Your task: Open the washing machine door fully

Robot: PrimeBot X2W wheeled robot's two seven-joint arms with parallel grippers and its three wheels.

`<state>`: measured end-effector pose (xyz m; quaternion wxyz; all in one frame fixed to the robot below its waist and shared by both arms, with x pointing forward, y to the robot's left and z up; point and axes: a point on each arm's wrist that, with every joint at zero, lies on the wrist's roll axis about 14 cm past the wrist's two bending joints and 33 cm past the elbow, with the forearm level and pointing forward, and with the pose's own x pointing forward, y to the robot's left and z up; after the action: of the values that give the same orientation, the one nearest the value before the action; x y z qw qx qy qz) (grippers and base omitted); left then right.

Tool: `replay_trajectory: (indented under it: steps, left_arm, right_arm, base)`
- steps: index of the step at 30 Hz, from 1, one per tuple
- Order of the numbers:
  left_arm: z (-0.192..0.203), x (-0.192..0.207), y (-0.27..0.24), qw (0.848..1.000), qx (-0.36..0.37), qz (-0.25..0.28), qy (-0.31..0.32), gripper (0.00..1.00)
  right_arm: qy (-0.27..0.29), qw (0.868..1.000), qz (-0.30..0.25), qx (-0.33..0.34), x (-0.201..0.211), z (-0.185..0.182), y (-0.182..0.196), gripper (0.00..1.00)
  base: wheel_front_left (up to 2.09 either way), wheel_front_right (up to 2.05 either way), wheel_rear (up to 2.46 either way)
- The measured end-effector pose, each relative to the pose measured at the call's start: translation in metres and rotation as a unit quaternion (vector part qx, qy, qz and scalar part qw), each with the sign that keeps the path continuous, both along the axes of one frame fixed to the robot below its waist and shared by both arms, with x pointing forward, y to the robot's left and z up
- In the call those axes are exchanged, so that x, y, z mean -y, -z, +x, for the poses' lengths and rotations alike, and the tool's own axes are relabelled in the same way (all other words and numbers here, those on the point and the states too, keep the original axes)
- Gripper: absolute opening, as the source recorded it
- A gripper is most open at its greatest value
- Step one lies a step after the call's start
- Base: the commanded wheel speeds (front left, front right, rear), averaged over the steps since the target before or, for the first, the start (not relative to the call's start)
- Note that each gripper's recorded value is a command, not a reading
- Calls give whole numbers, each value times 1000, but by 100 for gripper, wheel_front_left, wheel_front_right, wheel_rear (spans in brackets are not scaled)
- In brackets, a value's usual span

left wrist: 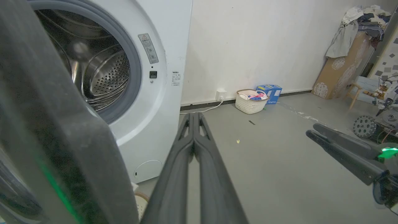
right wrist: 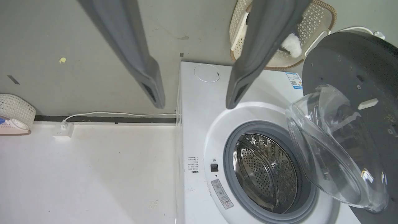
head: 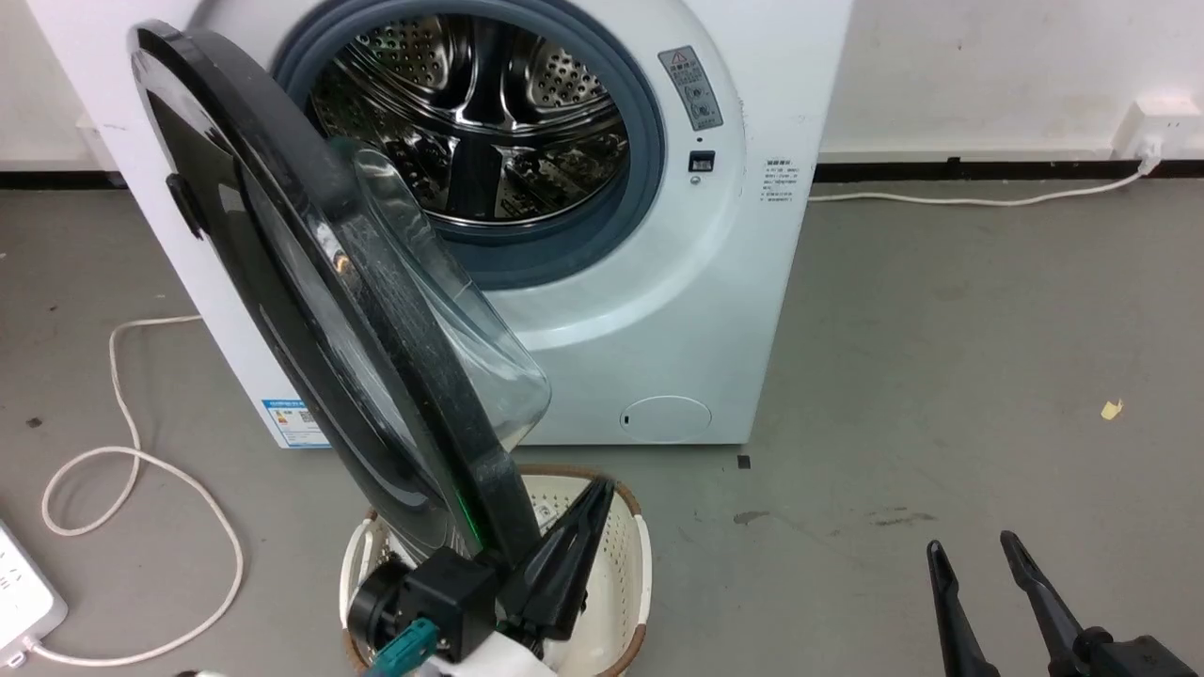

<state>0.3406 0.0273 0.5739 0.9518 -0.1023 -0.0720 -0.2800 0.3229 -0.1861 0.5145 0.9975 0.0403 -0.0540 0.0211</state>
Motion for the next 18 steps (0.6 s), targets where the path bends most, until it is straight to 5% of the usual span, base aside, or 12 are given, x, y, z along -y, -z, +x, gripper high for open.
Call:
replay_trajectory:
  steps: [6, 18]
  left_arm:
    - [12, -18, 47, 996, -71, 25, -38, 0]
    - [3, -48, 64, 992, -86, 26, -85, 0]
  right_arm:
    - [-3, 1000, 4, -6, -2, 2, 4, 100]
    - [-47, 999, 5, -4, -28, 15, 2, 100]
  base:
    - [0, 0, 0]
    - [0, 0, 0]
